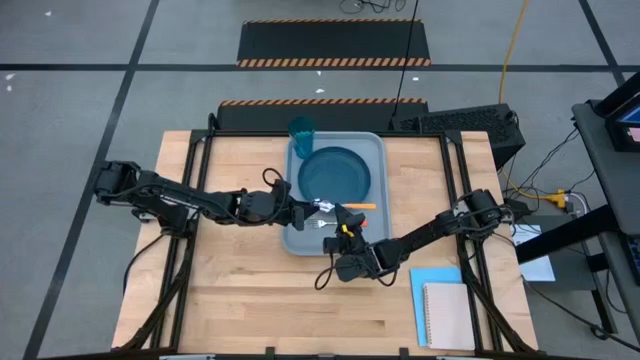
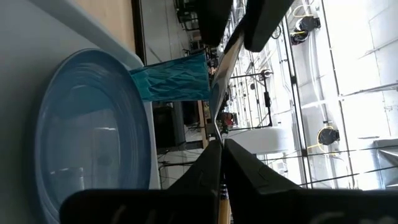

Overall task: Pick and place plate/cup/fork/spoon on tray
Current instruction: Put the orange spoon on the gray serving tray to the left of the orange fork

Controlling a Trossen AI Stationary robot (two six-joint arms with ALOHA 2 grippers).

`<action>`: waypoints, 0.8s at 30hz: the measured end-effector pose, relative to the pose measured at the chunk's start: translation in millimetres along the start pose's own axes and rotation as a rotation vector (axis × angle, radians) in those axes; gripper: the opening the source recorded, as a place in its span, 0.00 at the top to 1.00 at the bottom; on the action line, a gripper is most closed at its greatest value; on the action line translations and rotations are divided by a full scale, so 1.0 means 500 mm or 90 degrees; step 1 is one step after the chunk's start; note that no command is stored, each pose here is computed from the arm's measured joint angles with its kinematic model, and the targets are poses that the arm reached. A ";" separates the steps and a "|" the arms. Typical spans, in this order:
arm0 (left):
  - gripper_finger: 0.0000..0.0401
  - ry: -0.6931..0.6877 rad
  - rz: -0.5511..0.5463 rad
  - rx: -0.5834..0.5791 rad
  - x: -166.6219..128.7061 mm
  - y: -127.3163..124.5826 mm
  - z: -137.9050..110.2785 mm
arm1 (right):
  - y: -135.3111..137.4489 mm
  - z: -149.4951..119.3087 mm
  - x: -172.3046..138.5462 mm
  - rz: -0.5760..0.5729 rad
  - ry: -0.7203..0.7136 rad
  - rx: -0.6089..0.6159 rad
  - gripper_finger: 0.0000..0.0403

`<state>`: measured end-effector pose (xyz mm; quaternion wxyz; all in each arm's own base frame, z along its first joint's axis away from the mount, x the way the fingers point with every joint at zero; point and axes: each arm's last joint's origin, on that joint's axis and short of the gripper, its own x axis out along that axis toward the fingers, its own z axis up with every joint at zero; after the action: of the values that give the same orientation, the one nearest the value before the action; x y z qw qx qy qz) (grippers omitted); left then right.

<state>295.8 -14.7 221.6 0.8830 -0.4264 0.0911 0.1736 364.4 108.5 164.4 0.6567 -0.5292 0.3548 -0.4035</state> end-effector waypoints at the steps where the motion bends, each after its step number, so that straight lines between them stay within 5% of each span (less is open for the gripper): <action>1: 0.73 -0.001 0.000 0.002 0.000 0.000 0.001 | 0.000 0.000 0.000 0.000 0.000 0.000 1.00; 12: 0.98 -0.014 0.009 0.054 0.001 0.003 0.003 | 0.001 0.004 0.003 0.030 -0.036 0.006 0.96; 24: 0.98 -0.019 -0.045 0.174 0.000 -0.011 0.008 | -0.018 0.021 0.005 0.045 -0.079 0.113 0.64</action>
<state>298.0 -14.8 227.8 0.9397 -0.3025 0.0860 0.1347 373.4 109.4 174.9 0.7357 -0.4801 0.2948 -0.3761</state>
